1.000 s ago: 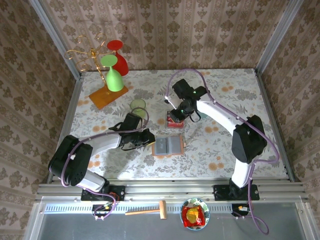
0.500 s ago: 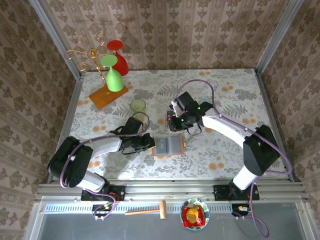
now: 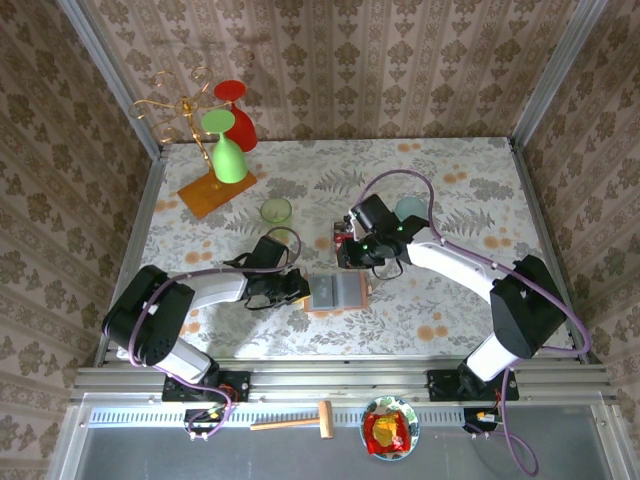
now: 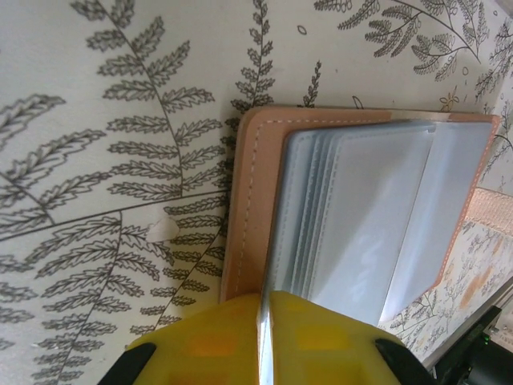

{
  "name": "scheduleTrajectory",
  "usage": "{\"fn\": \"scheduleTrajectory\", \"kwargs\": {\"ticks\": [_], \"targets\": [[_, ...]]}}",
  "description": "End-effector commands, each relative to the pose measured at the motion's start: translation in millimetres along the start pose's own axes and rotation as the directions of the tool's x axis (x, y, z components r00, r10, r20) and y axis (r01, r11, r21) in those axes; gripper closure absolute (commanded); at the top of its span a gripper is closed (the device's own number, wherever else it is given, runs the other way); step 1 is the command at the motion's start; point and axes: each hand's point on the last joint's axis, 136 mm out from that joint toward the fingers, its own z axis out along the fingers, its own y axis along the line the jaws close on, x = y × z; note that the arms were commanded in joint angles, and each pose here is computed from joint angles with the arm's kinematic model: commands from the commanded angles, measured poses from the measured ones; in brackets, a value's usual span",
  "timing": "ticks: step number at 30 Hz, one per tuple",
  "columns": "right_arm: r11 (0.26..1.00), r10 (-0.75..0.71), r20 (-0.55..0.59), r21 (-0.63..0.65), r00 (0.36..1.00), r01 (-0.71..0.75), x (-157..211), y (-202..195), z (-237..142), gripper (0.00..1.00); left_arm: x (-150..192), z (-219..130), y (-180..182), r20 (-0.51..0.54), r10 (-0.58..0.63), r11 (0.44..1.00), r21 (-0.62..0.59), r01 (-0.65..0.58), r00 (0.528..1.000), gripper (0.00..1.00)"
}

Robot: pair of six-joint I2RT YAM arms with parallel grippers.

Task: Take the credit cards out of the card holder

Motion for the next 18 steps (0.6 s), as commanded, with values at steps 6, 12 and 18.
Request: {"fn": "scheduleTrajectory", "kwargs": {"ticks": [6, 12, 18], "targets": [[0.991, 0.108, -0.022, -0.075, 0.994, -0.109, 16.7, 9.7, 6.5, 0.81, -3.3, 0.5, 3.1, 0.004, 0.013, 1.000, -0.003, -0.013, 1.000, 0.88], [0.980, 0.178, -0.036, -0.087, 0.983, -0.180, 22.9, 8.2, 15.0, 0.79, -2.2, -4.5, 3.6, 0.009, 0.010, 1.000, 0.002, -0.010, 1.000, 0.88], [0.973, 0.197, -0.042, -0.111, 0.980, -0.200, 25.4, 12.7, 21.0, 0.78, -0.9, -8.2, 6.0, 0.013, 0.011, 1.000, -0.002, -0.011, 1.000, 0.88]]}}
